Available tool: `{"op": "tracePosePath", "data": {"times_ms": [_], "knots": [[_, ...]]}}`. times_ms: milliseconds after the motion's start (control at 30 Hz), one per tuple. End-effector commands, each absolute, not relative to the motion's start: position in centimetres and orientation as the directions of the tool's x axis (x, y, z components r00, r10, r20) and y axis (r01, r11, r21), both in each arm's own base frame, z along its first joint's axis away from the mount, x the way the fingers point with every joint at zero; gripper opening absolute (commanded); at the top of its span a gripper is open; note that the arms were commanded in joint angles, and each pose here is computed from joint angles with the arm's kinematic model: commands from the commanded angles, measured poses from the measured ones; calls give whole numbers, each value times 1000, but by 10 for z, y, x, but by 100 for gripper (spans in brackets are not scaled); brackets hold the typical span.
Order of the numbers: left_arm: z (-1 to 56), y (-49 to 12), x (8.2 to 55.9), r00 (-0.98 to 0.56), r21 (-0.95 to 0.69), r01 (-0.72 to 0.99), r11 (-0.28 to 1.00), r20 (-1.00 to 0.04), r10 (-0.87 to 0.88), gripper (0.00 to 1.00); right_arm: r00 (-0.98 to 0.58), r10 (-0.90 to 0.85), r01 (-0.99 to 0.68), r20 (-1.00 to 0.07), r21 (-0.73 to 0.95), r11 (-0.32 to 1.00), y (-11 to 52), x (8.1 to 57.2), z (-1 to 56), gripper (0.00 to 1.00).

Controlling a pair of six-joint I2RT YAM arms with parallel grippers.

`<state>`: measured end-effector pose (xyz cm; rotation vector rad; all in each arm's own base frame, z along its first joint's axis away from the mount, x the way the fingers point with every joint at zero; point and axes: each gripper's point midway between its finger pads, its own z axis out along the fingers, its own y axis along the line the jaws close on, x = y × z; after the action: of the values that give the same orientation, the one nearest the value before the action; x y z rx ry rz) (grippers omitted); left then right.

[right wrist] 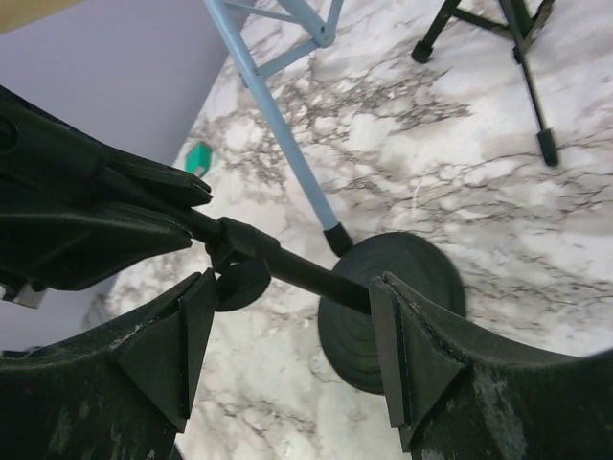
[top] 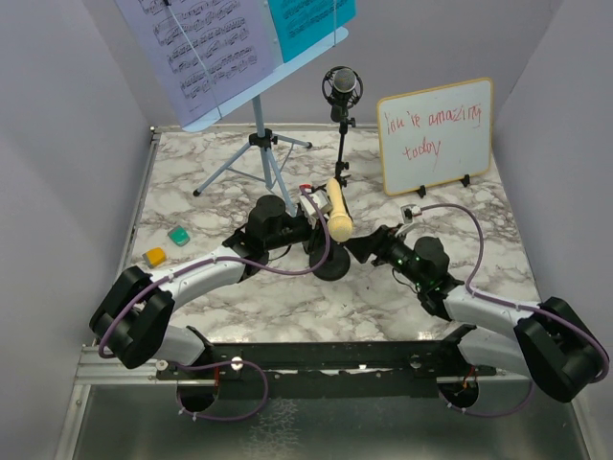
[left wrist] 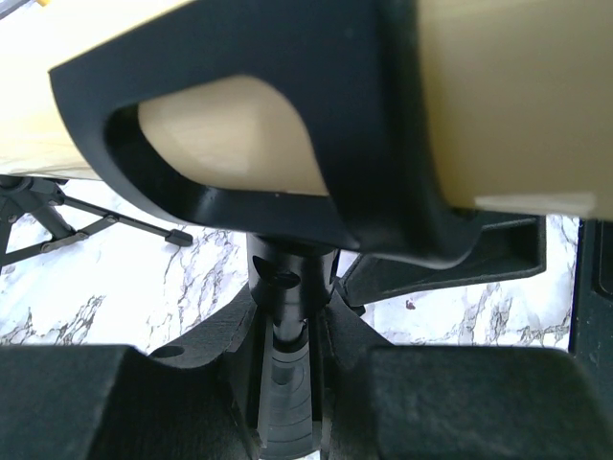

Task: Pack up the instrument practice props
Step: Unscrew the knob on the microphone stand.

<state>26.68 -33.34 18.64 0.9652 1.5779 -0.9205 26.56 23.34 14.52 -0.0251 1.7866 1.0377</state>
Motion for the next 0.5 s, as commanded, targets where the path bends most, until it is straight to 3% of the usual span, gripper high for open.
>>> {"op": "tracePosePath", "data": {"times_ms": [0,467], "knots": [[147,-323,246,-297,-196,900,388,-929,219,0,-537,470,-509,-701,713,483,254,260,169,68],[149,-323,247,-295,-195,900,388,-931,215,0,-591,439,-513,-677,735,443,258,258,161,41]]}}
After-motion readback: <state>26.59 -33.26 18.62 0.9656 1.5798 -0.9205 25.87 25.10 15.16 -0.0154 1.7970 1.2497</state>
